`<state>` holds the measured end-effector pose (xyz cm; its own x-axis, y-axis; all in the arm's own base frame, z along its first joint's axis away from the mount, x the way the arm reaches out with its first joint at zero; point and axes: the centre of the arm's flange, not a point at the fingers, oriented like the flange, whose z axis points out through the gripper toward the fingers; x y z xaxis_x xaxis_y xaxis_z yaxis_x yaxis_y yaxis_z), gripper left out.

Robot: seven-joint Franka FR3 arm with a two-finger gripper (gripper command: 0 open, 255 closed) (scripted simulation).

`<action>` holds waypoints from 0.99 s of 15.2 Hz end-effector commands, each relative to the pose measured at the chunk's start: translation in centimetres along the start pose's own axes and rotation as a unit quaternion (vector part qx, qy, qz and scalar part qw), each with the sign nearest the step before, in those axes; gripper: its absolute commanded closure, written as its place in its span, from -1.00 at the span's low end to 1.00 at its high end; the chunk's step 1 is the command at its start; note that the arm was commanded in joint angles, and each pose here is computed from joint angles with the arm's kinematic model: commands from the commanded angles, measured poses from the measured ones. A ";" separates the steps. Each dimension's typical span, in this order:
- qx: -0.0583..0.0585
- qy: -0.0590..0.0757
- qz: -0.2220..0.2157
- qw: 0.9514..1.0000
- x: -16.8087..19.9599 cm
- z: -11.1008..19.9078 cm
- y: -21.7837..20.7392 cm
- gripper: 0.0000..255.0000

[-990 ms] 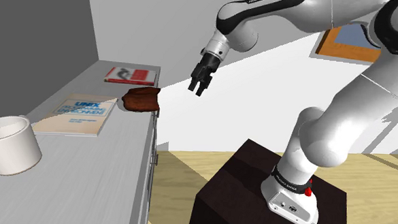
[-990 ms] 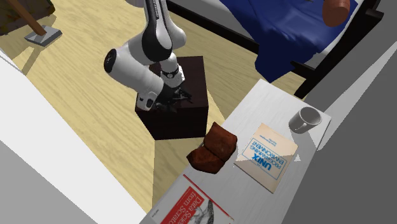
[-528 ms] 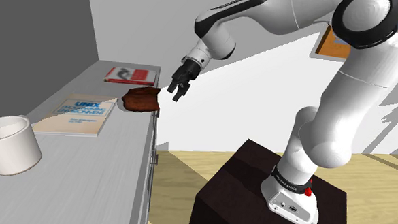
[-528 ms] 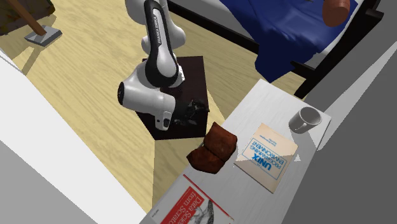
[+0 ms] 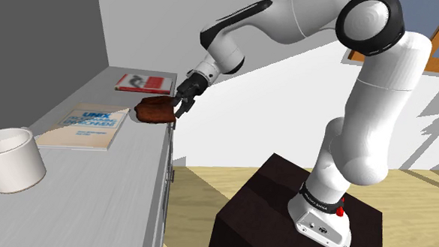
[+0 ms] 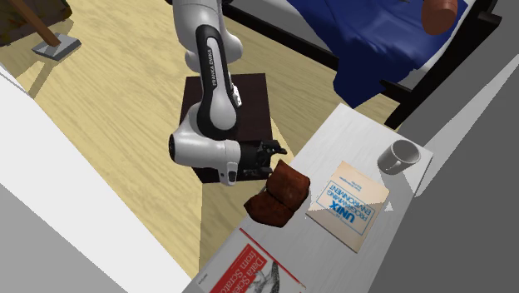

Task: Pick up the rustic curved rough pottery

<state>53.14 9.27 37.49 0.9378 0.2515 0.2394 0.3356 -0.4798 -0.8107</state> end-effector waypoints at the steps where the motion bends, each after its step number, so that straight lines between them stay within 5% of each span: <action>1: 0.001 0.000 0.000 1.000 -0.3 0.7 0.8 -1.00; 5: 0.001 0.000 0.000 1.000 -0.5 1.2 1.5 -1.00; 6: 0.001 0.000 0.000 1.000 -0.5 1.2 1.5 1.00; 15: 0.001 0.000 0.000 1.000 -0.5 1.2 1.5 1.00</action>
<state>53.11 9.39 35.56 0.9374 0.2515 0.2410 0.3368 -0.4778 -0.8113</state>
